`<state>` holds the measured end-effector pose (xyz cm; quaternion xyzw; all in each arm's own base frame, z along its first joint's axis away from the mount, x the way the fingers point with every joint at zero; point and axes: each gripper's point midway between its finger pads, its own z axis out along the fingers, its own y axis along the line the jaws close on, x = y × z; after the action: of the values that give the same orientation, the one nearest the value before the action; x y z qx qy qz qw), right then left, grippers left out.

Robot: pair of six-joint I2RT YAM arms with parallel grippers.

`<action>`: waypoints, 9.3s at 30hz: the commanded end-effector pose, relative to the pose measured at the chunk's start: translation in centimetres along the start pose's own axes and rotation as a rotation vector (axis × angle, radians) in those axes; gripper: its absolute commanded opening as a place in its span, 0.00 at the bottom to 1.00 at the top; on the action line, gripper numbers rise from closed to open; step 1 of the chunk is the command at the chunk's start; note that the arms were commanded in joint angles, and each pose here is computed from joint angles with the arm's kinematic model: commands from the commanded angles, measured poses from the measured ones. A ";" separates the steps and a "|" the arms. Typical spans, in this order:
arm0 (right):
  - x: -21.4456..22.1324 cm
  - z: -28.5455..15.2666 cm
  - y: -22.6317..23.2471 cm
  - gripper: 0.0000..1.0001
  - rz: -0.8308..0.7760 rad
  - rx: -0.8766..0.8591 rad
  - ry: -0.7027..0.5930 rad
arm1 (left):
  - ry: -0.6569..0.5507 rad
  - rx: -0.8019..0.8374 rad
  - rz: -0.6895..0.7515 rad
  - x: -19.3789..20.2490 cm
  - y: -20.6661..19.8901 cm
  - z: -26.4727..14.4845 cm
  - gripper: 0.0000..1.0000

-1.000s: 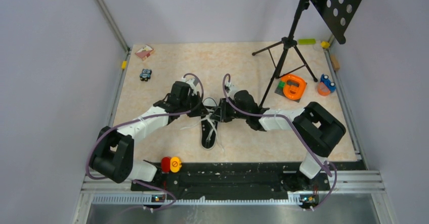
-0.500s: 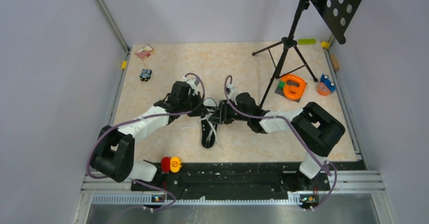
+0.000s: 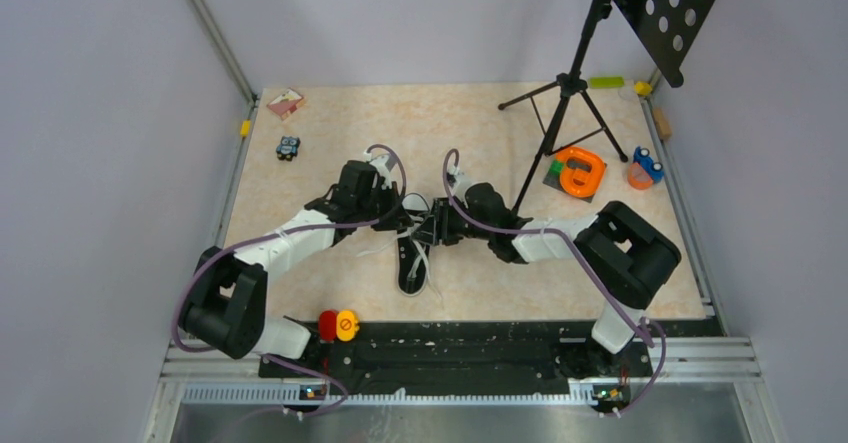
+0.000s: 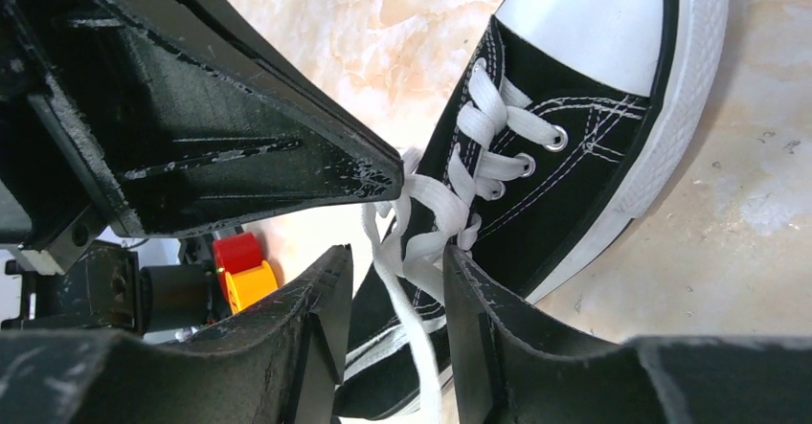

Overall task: Tie the shoes
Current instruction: Cross the shoelace with the shoelace.

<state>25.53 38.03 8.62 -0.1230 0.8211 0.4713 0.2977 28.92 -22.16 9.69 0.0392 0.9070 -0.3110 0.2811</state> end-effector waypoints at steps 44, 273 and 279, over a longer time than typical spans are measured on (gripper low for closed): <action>-1.6 -0.4 3.3 0.01 -0.045 -0.077 -0.039 | -0.075 -0.002 0.004 -2.8 -0.1 1.5 0.00; 3.1 -1.4 -2.9 0.32 -0.176 0.228 -0.035 | 0.021 0.149 -0.046 -1.0 -2.5 0.1 0.00; 2.7 -1.5 -2.3 0.06 -0.191 0.205 -0.045 | 0.025 0.148 -0.045 -0.9 -2.5 0.2 0.00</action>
<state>22.99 33.92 3.24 -0.1467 0.8704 0.3304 0.3343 27.90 -23.69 9.54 0.0328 0.8987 -0.3716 0.2307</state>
